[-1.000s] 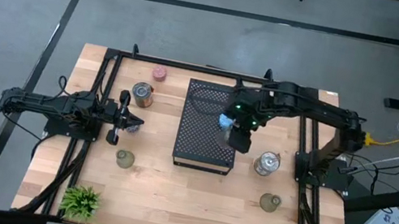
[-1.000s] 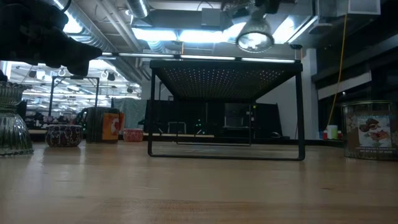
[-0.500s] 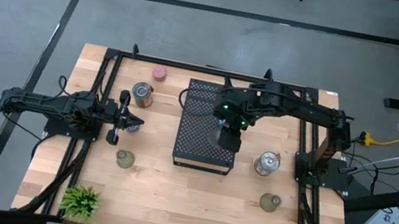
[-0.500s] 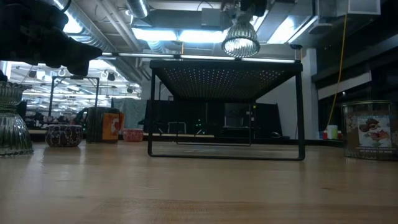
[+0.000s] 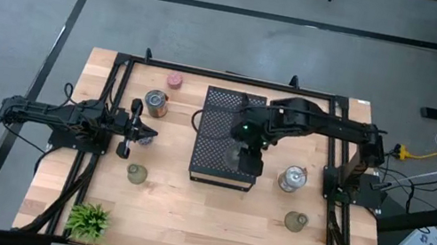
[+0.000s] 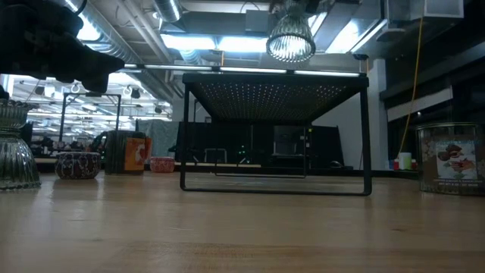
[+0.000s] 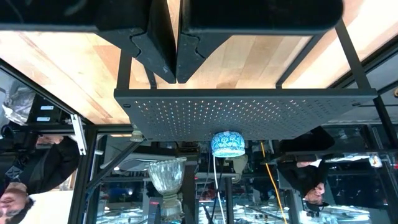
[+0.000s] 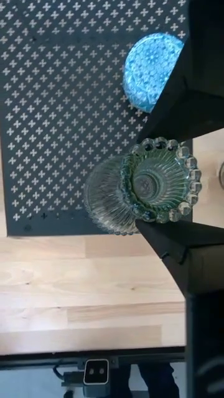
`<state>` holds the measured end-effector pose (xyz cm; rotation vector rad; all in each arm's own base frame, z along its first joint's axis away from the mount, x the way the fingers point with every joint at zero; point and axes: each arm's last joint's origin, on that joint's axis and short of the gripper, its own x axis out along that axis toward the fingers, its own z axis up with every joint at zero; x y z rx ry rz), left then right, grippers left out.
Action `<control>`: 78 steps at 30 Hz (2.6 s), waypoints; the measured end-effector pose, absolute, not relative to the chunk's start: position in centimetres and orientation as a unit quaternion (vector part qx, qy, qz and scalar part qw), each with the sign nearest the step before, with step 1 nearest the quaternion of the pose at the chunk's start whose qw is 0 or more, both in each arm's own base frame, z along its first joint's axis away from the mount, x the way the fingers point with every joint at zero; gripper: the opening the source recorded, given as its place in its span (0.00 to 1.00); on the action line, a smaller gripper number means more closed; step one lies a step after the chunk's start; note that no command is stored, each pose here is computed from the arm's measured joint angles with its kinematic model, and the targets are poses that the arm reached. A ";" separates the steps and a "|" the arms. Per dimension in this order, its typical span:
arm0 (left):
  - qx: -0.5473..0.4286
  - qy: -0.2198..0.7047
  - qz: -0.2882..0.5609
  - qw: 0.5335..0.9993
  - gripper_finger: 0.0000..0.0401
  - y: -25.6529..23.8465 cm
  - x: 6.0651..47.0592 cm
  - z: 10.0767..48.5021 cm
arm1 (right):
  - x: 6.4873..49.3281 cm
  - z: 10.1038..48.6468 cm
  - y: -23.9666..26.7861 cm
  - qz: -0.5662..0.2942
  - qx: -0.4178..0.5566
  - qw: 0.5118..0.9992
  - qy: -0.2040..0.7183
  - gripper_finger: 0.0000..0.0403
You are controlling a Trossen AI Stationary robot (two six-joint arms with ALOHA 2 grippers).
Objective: Pick & Place candle stick holders
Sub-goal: Put the top glass candle holder on the shelf
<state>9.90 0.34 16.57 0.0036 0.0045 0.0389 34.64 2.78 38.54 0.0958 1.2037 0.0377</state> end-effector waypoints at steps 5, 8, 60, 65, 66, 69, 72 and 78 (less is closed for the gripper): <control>0.002 0.003 0.019 1.000 0.02 0.3 9.9 16.6 | 35.0 38.4 3.1 0.015 0.036 0.830 0.557 0.47; 0.002 0.002 0.019 1.000 0.02 0.3 9.9 16.6 | 35.2 38.3 3.1 0.010 0.032 0.829 0.558 0.47; 0.002 0.003 0.019 1.000 0.02 0.3 9.9 16.5 | 38.6 34.0 4.4 -0.015 -0.015 0.806 0.592 0.47; 0.002 0.003 0.019 1.000 0.02 0.3 9.9 16.5 | 38.6 34.0 4.4 -0.015 -0.015 0.806 0.592 0.47; 0.002 0.003 0.019 1.000 0.02 0.3 9.9 16.6 | 38.6 34.0 4.4 -0.015 -0.015 0.806 0.592 0.47; 0.002 0.003 0.019 1.000 0.02 0.3 9.9 16.6 | 38.6 34.0 4.4 -0.015 -0.015 0.807 0.591 0.47; 0.002 0.003 0.020 1.000 0.02 0.3 9.9 16.6 | 38.7 34.0 4.4 -0.014 -0.015 0.808 0.589 0.47; 0.002 0.003 0.020 1.000 0.02 0.3 9.9 16.6 | 38.7 34.0 4.4 -0.012 -0.018 0.808 0.588 0.55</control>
